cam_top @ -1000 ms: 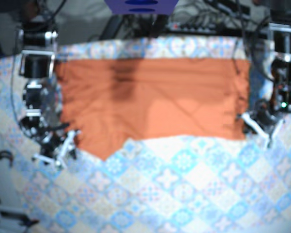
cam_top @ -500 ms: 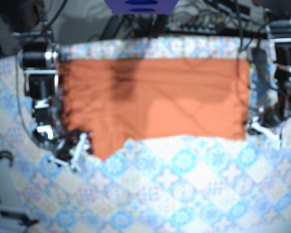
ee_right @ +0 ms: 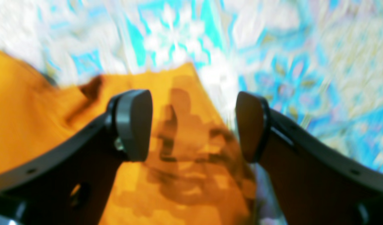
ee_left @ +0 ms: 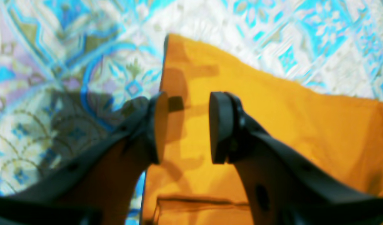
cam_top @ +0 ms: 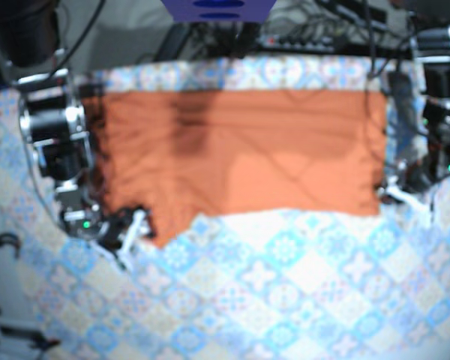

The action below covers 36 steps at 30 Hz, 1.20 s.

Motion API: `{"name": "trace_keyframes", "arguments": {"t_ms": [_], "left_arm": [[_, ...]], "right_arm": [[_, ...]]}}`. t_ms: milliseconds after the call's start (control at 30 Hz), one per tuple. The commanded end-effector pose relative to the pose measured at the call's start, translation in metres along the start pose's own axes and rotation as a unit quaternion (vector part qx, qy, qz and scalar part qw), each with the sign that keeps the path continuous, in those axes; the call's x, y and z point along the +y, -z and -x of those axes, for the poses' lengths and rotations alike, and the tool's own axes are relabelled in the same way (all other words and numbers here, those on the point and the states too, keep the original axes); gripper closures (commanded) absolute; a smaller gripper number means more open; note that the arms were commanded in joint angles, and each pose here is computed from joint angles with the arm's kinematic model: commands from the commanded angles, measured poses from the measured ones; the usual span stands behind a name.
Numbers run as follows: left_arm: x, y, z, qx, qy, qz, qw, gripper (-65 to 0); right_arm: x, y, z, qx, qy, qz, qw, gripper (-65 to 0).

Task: Fold the T-shirt properly

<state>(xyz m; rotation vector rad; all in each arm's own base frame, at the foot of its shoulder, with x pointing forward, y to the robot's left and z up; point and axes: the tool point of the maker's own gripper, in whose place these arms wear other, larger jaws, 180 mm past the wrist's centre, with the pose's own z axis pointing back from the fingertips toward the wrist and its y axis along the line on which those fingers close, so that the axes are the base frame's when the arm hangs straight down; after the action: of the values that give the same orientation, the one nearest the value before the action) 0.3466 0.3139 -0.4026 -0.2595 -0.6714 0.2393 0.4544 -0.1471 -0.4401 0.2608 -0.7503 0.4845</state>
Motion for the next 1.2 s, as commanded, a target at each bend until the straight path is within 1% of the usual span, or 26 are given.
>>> {"name": "trace_keyframes", "arguments": {"t_ms": [0, 233, 333, 433, 500, 600, 633, 700, 767, 967, 1067, 1167], "left_arm": [[0.001, -0.008, -0.023, -0.029, 0.007, 0.001, 1.000, -22.4], [0.015, -0.014, -0.018, -0.033, -0.011, -0.010, 0.999, -22.4], [0.018, -0.016, -0.017, -0.034, -0.014, -0.012, 0.999, -22.4], [0.019, -0.016, -0.015, -0.032, -0.014, -0.013, 0.999, -22.4], [0.019, -0.016, -0.014, -0.031, -0.015, -0.013, 0.999, -22.4], [0.020, -0.016, -0.010, -0.028, -0.016, -0.014, 0.999, -22.4], [0.020, -0.016, -0.009, -0.027, -0.016, -0.015, 0.999, -22.4], [0.020, -0.016, -0.009, -0.027, -0.016, -0.015, 0.999, -22.4], [0.020, -0.016, -0.009, -0.027, -0.016, -0.015, 0.999, -22.4], [0.021, -0.017, -0.009, -0.027, -0.015, -0.016, 0.999, -22.4], [0.022, -0.017, -0.010, -0.027, -0.015, -0.017, 0.999, -22.4], [0.021, -0.016, -0.009, -0.027, -0.015, -0.015, 0.999, -22.4]], "right_arm": [[-0.012, -0.006, -0.034, -0.041, -0.001, 0.008, 0.9991, -40.8], [-0.002, 0.001, -0.022, -0.031, 0.003, -0.002, 0.9995, -40.8], [-0.002, 0.001, -0.024, -0.038, 0.003, -0.002, 0.9993, -40.8], [0.002, 0.004, -0.021, -0.035, 0.007, -0.006, 0.9994, -40.8], [0.012, 0.008, -0.028, -0.047, 0.007, -0.014, 0.9988, -40.8], [0.011, 0.009, -0.024, -0.053, 0.014, -0.012, 0.9984, -40.7], [0.010, 0.009, -0.022, -0.056, 0.018, -0.009, 0.9982, -40.5], [-0.002, 0.008, -0.025, -0.075, 0.025, 0.021, 0.9966, -40.5], [-0.010, 0.008, -0.021, -0.079, 0.031, 0.043, 0.9954, -40.7], [-0.015, 0.006, -0.011, -0.075, 0.039, 0.049, 0.9952, -40.7], [-0.027, -0.001, -0.006, -0.070, 0.039, 0.060, 0.9950, -40.7], [-0.028, -0.001, -0.002, -0.065, 0.039, 0.060, 0.9953, -40.7]]}}
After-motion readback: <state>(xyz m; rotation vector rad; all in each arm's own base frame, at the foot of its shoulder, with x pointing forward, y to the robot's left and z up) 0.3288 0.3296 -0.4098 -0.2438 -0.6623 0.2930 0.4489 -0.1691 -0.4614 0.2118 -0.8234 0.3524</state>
